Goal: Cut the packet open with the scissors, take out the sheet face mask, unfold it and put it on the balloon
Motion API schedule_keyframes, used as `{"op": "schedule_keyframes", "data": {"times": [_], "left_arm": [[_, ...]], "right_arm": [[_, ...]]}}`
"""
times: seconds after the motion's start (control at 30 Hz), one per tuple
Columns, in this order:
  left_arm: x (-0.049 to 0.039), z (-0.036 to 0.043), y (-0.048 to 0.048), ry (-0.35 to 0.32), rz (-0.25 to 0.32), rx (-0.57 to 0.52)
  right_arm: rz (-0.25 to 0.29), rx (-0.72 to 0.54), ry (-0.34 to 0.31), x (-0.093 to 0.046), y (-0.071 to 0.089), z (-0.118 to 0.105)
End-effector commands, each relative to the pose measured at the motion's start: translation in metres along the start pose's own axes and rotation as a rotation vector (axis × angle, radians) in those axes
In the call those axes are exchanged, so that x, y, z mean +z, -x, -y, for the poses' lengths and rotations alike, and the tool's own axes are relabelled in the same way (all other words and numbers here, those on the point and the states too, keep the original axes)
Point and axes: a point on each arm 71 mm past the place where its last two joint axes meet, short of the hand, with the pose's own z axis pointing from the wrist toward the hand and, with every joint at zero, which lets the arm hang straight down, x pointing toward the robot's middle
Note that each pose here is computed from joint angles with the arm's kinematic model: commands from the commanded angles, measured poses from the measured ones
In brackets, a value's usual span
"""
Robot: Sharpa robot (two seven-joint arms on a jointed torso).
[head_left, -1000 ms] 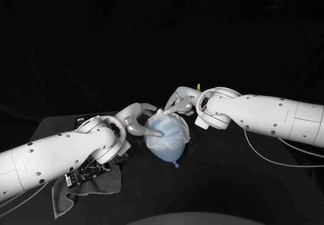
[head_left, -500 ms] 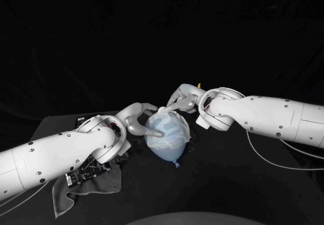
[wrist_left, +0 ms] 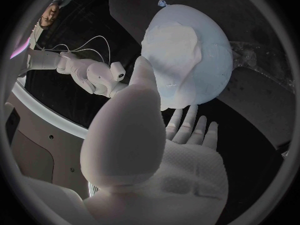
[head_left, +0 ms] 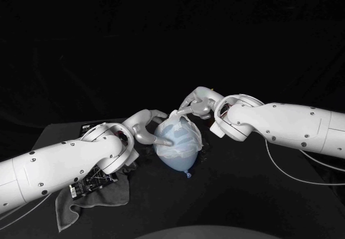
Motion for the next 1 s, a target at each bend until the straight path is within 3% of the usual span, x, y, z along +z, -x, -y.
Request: {"op": "schedule_keyframes", "data": {"times": [0.03, 0.33, 0.77, 1.0], "left_arm": [[0.0, 0.0018, -0.0018, -0.01, -0.016, 0.005], [-0.0003, 0.0028, -0.0027, -0.011, -0.02, 0.005], [-0.0012, 0.0034, -0.0032, -0.012, -0.024, 0.004], [-0.0023, 0.0019, -0.0005, -0.01, -0.009, -0.024]], "right_arm": [[0.055, 0.021, 0.04, 0.0, 0.004, -0.003], [0.083, 0.017, 0.068, 0.004, 0.008, -0.002], [0.09, -0.007, 0.039, 0.011, 0.013, 0.005], [0.072, 0.004, 0.025, 0.006, 0.019, 0.014]]}}
